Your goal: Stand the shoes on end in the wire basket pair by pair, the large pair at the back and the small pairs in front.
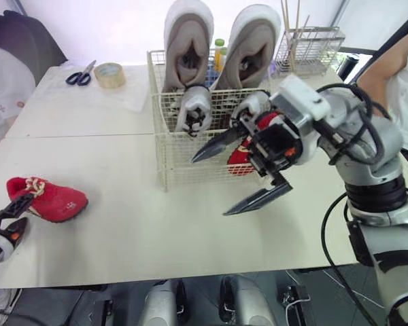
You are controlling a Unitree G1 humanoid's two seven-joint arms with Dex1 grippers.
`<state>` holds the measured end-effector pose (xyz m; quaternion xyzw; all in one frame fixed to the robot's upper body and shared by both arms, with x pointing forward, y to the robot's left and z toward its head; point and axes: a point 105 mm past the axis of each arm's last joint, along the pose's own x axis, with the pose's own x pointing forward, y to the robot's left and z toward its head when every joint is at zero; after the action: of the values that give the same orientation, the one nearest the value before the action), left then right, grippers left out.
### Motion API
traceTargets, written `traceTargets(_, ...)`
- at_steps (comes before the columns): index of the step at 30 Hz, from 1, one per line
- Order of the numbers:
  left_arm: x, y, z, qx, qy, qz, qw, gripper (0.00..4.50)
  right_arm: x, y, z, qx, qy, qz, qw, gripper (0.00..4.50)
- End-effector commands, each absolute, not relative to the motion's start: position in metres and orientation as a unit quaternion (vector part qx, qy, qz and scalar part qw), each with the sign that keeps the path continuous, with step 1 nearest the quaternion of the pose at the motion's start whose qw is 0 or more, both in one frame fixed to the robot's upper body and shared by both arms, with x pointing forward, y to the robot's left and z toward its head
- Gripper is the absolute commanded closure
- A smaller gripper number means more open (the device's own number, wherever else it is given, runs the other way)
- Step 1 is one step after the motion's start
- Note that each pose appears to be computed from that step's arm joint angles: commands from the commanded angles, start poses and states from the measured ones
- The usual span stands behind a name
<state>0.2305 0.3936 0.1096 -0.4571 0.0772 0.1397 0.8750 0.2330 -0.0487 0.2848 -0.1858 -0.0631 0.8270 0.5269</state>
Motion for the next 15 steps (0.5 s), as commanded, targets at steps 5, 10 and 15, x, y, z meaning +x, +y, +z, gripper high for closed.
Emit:
traceTargets(5, 0.237, 0.394, 0.106, -0.435, 0.094, 0.149, 0.883, 3.28, 0.230, -0.052, 0.293, -0.191, -0.080, 0.808, 0.552, 0.00)
traceTargets(10, 0.231, 0.399, 0.142, -0.421, 0.032, 0.117, 0.899, 3.97, 0.236, -0.060, 0.304, -0.182, -0.084, 0.793, 0.575, 0.00)
traceTargets(15, 0.224, 0.373, 0.257, -0.236, -0.129, 0.006, 0.963, 3.97, 0.244, -0.090, 0.339, -0.131, -0.096, 0.766, 0.622, 0.00)
